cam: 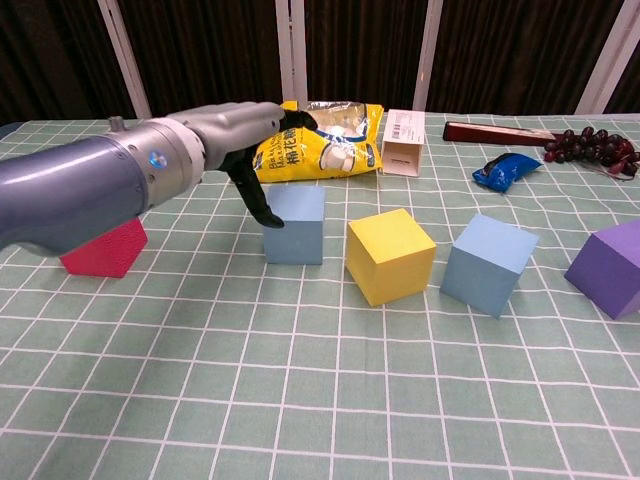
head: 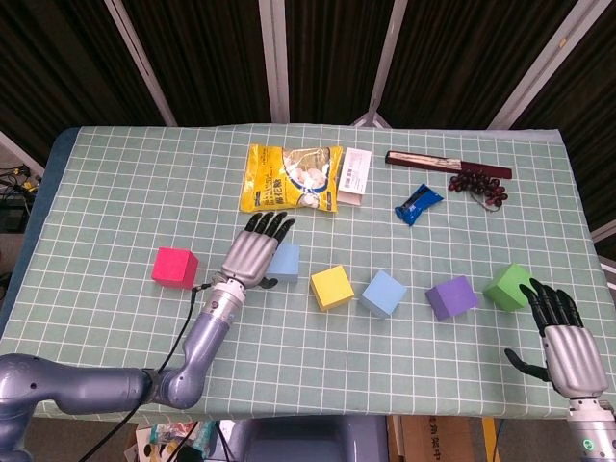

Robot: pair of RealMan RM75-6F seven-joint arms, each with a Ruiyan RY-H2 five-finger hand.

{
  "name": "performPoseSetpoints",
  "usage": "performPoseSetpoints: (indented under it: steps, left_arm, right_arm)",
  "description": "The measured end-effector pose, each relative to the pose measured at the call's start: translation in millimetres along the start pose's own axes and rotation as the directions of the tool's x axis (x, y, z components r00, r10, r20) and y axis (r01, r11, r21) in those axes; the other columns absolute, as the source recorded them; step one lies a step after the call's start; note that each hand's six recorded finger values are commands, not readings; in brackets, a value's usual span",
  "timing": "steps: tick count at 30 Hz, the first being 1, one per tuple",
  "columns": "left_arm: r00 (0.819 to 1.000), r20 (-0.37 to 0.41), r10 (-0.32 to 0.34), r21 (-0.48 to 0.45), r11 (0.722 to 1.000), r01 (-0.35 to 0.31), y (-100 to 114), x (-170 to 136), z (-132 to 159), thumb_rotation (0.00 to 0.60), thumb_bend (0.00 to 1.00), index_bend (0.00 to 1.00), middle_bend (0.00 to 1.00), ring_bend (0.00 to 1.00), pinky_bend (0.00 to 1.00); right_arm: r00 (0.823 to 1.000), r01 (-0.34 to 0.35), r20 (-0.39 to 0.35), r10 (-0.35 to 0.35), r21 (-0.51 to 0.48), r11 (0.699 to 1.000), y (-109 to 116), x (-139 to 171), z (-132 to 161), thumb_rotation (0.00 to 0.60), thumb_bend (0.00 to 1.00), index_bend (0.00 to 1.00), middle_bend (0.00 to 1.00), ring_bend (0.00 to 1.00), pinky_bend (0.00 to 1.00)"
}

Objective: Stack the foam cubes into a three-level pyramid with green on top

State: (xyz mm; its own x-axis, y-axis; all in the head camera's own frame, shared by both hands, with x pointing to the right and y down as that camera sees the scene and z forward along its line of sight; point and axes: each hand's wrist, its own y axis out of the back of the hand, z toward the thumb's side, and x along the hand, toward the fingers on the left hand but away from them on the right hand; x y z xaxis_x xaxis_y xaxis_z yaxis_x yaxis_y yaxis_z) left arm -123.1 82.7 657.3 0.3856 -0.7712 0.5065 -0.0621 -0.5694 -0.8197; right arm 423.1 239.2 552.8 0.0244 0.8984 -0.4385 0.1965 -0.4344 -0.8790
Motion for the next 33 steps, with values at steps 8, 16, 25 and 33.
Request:
performPoseSetpoints:
  steps: [8,16,25,33]
  left_arm:
    - [0.990,-0.010,0.141,0.022,0.990,-0.141,45.5,-50.7,-37.6,0.600,0.07,0.00,0.00,0.00,0.00]
    - [0.968,-0.103,0.227,0.066,0.973,-0.221,59.8,-132.7,-103.7,0.600,0.07,0.00,0.00,0.00,0.00]
    - [0.943,-0.219,0.251,0.023,0.967,-0.252,45.3,-224.4,-161.7,0.600,0.07,0.00,0.00,0.00,0.00]
    - [0.922,-0.240,0.304,0.014,0.951,-0.310,38.1,-263.1,-194.7,0.600,0.07,0.00,0.00,0.00,0.00]
  right_arm:
    - [1.000,0.010,0.013,-0.010,0.014,1.000,1.9,-0.2,-2.8,0.600,0.22,0.00,0.00,0.00,0.02]
    - [1.000,0.023,0.011,-0.024,0.026,0.999,2.8,0.0,-1.7,0.600,0.22,0.00,0.00,0.00,0.02]
    - [0.999,0.036,-0.011,-0.035,0.039,0.999,2.3,-2.5,4.4,0.600,0.22,0.00,0.00,0.00,0.02]
    - [0.996,0.063,-0.073,-0.059,0.061,0.996,8.3,-14.9,20.7,0.600,0.19,0.00,0.00,0.00,0.02]
